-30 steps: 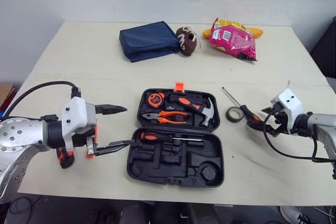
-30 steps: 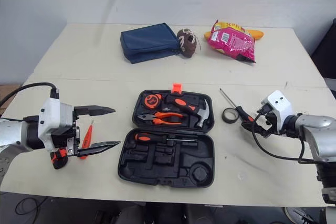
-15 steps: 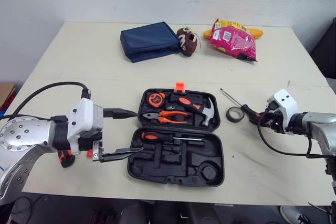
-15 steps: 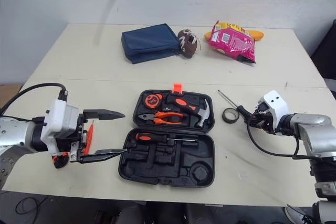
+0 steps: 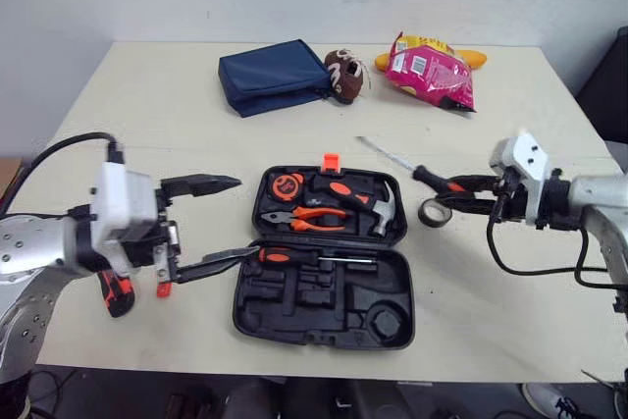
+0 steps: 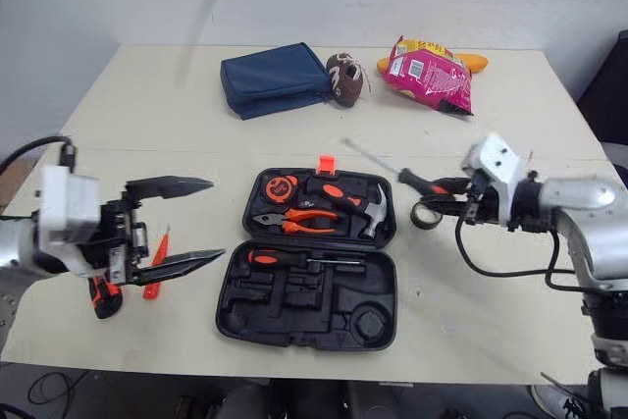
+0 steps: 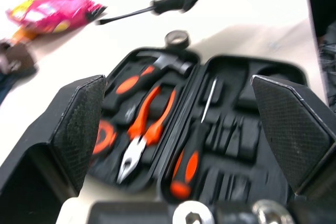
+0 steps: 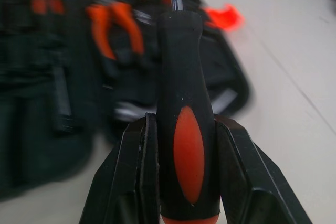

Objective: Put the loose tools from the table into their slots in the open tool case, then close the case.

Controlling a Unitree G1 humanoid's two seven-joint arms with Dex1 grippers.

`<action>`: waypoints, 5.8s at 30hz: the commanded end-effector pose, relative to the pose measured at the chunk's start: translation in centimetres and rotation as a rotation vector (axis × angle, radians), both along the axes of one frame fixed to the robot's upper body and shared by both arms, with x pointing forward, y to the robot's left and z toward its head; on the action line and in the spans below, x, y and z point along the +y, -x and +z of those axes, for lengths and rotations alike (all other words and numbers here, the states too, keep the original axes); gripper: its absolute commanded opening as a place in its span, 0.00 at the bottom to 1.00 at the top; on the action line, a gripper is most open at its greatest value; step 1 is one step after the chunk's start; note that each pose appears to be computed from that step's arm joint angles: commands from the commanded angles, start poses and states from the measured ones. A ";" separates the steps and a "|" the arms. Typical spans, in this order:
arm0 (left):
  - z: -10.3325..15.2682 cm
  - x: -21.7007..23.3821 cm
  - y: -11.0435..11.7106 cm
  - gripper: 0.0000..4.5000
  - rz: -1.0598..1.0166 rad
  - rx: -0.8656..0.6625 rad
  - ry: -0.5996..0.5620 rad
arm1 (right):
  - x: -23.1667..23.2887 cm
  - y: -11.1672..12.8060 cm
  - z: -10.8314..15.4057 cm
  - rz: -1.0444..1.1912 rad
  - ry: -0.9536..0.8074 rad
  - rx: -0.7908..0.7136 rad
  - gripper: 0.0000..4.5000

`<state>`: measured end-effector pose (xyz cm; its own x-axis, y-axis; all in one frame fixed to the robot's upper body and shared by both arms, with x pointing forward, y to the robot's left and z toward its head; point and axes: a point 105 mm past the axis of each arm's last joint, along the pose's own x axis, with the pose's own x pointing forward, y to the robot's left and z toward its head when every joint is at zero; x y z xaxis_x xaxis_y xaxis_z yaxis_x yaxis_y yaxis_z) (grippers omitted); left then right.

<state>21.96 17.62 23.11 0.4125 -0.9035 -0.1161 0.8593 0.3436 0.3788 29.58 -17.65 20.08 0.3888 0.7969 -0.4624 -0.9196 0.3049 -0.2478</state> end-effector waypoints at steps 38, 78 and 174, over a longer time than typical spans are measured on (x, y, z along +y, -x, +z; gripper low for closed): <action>-4.4 0.3 3.9 1.00 -0.042 0.189 -0.081 | 5.8 3.7 -8.0 0.058 0.282 0.308 0.23; -4.9 0.4 4.0 1.00 -0.022 0.185 -0.079 | 4.0 3.7 -5.0 0.180 0.190 0.345 0.84; -7.2 11.5 3.0 1.00 1.101 0.571 -0.044 | -0.7 1.8 0.3 0.353 -0.534 -0.376 0.99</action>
